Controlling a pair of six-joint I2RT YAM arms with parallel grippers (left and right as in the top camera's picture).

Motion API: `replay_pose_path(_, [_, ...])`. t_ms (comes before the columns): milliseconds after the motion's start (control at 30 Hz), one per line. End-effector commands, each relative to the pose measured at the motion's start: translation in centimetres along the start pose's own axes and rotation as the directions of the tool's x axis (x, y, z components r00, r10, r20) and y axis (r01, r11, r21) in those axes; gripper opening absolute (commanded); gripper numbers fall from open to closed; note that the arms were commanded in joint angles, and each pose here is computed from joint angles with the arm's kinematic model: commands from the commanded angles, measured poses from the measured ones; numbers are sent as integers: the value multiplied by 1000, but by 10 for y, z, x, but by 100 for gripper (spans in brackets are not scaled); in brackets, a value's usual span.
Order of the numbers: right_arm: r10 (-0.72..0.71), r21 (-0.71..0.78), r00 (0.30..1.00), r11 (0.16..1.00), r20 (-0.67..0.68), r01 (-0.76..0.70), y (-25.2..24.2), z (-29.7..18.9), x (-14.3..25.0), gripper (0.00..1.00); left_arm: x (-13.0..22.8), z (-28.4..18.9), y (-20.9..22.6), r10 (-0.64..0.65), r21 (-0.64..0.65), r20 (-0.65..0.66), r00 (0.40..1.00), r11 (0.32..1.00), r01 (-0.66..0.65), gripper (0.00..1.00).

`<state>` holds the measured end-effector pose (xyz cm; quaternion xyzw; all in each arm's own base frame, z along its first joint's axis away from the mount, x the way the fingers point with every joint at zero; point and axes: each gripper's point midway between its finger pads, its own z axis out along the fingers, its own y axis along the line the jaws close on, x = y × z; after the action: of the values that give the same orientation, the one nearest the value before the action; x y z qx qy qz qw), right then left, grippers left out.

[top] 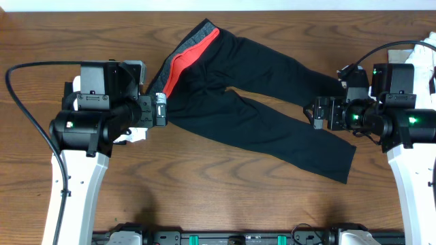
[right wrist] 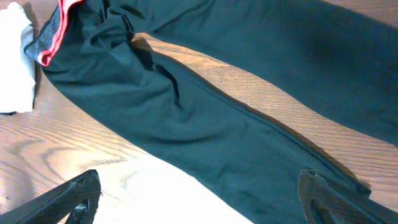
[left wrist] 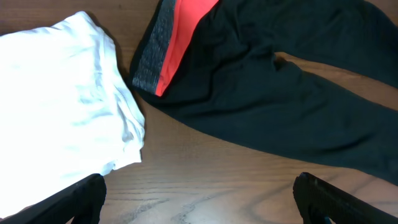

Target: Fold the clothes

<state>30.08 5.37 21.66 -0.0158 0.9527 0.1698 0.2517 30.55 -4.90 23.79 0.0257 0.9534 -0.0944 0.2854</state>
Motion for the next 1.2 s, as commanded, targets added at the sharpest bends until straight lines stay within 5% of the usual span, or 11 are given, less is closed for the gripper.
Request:
replay_pose_path(0, [-1,-9,1000,1000,9,1,2,-3,-3,99,0,1,2,1,-4,-4,1000,1000,-1,98])
replay_pose_path(1167, [-3,-16,998,1000,56,4,3,-1,-16,99,-2,11,-5,0,45,10,1000,999,-1,98])
